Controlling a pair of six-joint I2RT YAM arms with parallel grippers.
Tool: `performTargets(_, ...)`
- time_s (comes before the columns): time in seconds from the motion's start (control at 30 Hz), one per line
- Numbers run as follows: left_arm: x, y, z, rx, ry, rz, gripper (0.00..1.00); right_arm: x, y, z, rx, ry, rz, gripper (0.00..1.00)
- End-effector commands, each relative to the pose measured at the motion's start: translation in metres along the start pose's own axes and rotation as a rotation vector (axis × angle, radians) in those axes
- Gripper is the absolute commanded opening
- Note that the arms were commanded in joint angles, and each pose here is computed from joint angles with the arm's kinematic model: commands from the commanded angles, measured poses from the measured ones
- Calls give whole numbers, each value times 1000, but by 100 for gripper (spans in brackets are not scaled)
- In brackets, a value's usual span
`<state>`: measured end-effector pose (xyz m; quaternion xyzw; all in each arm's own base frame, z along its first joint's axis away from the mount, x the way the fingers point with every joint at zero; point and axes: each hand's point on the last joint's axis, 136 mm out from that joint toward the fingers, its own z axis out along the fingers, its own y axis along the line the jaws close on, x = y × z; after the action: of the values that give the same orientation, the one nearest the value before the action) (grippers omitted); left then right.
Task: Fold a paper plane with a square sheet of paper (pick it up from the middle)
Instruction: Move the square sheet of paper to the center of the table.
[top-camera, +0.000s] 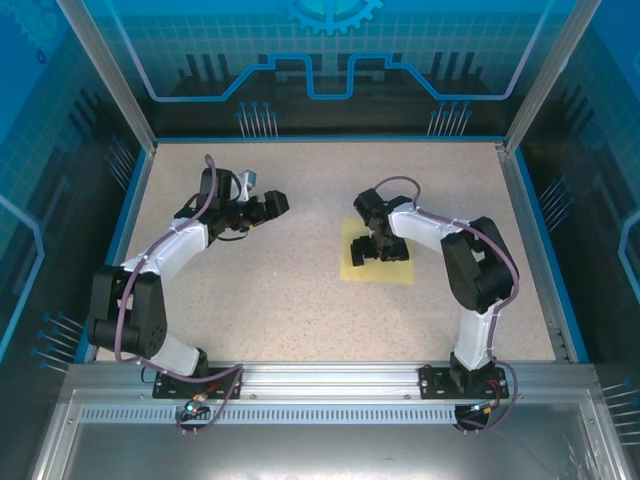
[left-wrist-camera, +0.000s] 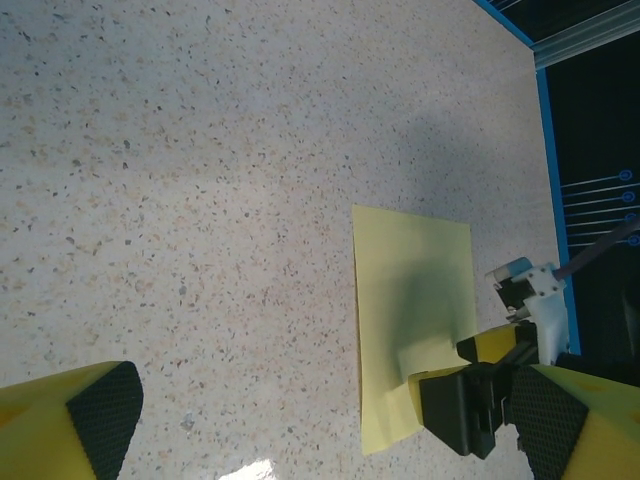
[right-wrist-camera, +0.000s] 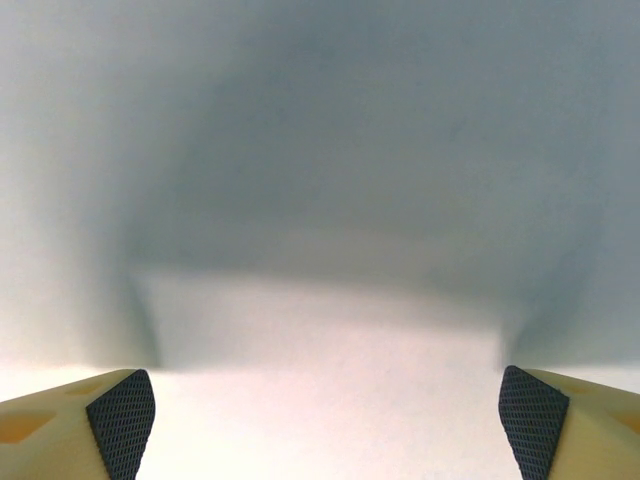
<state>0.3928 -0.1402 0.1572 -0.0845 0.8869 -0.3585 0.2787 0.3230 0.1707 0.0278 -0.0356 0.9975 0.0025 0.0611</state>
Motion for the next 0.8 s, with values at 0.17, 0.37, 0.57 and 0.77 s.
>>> performTargets(0.17, 16, -6, -13, 16, 23, 30, 99, -41, -2, -17, 4, -153, 188, 95)
performTargets(0.37, 17, -6, -14, 14, 30, 38, 99, -47, 5, 0, 18, -137, 221, 96)
performTargets(0.57, 18, -7, -14, 9, 44, 51, 99, -46, -6, 19, 84, -125, 221, 96)
performTargets(0.77, 20, -6, -14, 5, 49, 56, 99, -47, -12, 24, 103, -126, 207, 96)
